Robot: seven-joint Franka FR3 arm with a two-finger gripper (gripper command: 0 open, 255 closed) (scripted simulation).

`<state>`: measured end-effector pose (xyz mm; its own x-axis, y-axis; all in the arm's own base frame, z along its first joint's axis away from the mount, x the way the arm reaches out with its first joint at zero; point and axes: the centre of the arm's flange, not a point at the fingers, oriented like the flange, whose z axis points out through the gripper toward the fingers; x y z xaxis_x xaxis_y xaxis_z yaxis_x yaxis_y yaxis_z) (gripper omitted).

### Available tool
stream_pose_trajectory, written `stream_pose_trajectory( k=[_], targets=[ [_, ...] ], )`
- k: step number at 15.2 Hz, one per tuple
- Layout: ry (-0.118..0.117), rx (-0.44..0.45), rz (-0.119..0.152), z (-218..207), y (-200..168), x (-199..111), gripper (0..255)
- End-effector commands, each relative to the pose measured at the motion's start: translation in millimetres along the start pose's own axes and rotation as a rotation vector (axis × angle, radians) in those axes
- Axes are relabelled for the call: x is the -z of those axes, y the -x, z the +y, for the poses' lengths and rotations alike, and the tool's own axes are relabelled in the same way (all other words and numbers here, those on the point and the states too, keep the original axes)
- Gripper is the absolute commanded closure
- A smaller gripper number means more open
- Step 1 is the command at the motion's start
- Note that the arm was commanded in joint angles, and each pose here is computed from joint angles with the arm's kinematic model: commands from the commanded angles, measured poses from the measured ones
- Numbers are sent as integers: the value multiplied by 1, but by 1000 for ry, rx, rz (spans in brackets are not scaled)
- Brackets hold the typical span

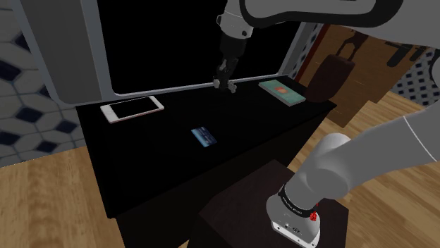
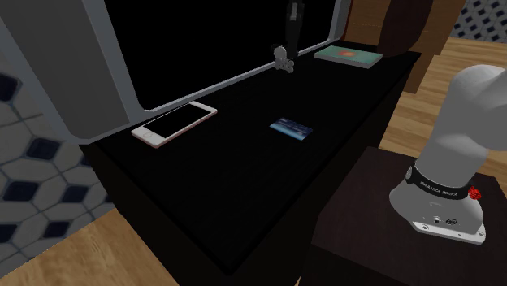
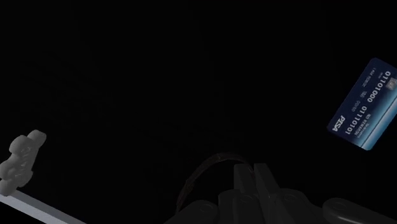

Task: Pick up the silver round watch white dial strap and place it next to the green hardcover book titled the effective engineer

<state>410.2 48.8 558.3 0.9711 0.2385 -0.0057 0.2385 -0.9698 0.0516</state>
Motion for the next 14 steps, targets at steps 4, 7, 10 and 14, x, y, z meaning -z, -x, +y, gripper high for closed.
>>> stream_pose_trajectory(
  k=[4,7,10,14],
  targets=[
    [0,2,0,65,8,-2,255],
    [0,2,0,105,13,-4,255],
    [0,2,0,144,18,-5,255],
    [0,2,0,196,24,-8,255]
  ],
)
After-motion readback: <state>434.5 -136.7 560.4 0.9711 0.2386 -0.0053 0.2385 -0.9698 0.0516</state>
